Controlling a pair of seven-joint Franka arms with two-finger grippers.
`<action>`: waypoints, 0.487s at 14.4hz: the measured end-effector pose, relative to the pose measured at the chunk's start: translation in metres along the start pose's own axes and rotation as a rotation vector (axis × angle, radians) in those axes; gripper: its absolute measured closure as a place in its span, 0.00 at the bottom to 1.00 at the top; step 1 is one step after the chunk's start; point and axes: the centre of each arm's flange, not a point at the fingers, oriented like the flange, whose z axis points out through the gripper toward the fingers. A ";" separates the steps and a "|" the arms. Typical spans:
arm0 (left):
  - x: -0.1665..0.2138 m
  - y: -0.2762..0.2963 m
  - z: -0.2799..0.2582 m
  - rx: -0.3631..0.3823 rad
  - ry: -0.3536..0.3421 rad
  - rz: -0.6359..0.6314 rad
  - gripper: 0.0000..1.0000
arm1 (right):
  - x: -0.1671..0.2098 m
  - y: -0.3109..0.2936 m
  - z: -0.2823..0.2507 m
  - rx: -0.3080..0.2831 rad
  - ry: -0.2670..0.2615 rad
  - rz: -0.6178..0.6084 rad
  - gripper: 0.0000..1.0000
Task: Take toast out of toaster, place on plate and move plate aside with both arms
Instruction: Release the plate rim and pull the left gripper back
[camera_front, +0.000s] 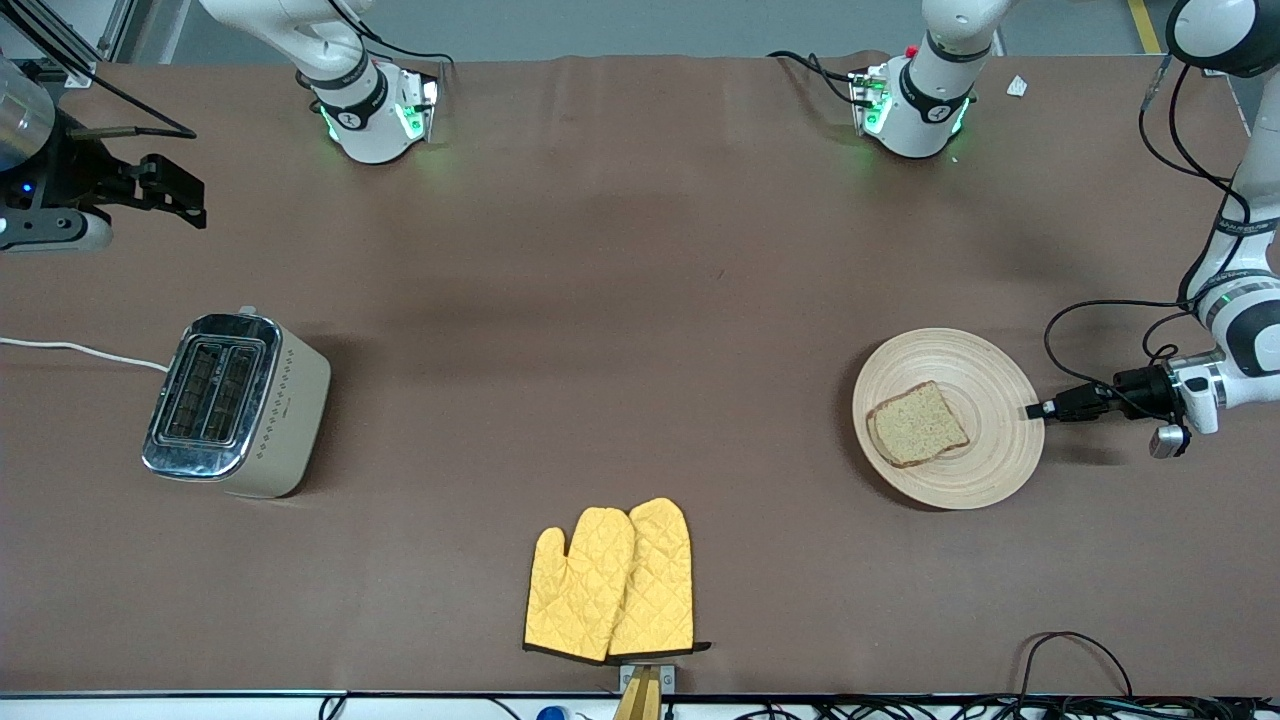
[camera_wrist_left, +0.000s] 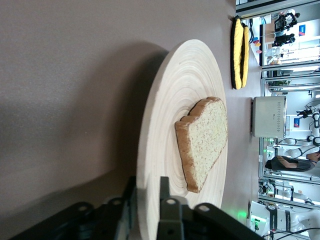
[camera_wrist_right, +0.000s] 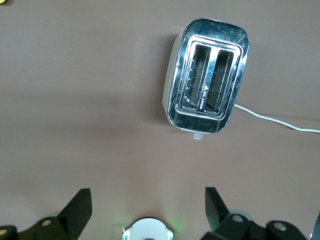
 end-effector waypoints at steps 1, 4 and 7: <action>0.002 0.001 -0.002 0.002 0.003 0.004 0.59 | 0.000 0.000 0.000 0.000 -0.002 0.000 0.00; 0.019 0.012 -0.022 0.050 0.006 0.042 0.29 | 0.000 0.000 0.000 0.000 -0.004 0.001 0.00; 0.046 0.043 -0.055 0.149 -0.023 0.055 0.01 | -0.001 0.000 0.000 0.000 -0.005 0.002 0.00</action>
